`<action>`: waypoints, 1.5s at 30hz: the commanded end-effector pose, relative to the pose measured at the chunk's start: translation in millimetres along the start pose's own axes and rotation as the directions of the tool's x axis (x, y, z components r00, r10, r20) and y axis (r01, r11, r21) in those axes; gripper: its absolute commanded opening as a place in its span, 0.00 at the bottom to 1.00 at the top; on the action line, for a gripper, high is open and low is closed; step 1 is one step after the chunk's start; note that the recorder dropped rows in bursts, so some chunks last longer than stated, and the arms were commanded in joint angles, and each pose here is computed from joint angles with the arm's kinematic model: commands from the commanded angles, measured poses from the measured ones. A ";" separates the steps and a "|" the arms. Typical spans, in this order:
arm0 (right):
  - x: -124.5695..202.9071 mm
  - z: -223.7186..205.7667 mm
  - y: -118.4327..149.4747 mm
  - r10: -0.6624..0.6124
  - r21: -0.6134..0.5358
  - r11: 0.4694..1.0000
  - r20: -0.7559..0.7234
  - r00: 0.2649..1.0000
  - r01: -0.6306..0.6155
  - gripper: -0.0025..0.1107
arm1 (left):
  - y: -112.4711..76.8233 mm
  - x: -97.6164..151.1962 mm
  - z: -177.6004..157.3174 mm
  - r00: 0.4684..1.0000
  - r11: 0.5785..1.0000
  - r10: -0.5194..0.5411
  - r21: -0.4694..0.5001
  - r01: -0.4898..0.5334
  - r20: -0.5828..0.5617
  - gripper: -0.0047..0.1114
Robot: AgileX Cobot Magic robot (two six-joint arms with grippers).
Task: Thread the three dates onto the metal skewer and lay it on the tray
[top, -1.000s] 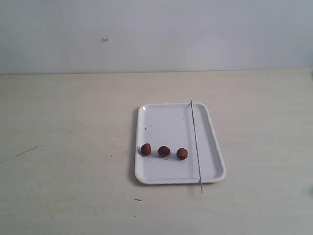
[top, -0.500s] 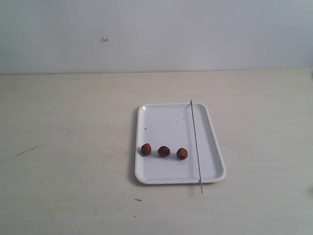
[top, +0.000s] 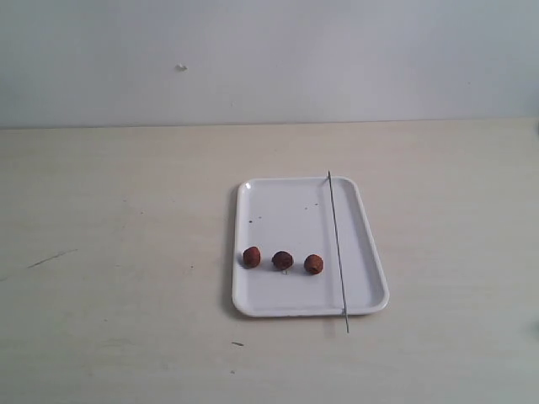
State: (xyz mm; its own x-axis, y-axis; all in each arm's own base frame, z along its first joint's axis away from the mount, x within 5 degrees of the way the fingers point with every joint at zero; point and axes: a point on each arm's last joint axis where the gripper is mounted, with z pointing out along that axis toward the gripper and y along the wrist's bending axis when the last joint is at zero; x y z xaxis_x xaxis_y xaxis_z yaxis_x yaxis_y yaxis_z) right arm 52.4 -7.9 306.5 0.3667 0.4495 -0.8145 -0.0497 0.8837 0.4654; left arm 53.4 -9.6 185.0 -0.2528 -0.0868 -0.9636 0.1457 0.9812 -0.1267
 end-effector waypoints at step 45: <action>322.4 249.4 21.8 0.084 0.003 0.937 -0.973 -0.217 0.348 0.26 | -0.2 0.4 -0.1 1.000 1.000 -0.013 0.004 0.013 0.009 0.04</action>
State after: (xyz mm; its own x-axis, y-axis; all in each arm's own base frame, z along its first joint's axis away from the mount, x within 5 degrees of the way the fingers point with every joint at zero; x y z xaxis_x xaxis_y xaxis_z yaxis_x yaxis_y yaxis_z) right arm 397.4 122.6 139.2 -0.9921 0.0886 -0.0887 0.0749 0.9862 0.1473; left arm 53.4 -9.6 185.0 -0.2528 -0.0868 -0.9636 0.1457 0.9812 -0.1267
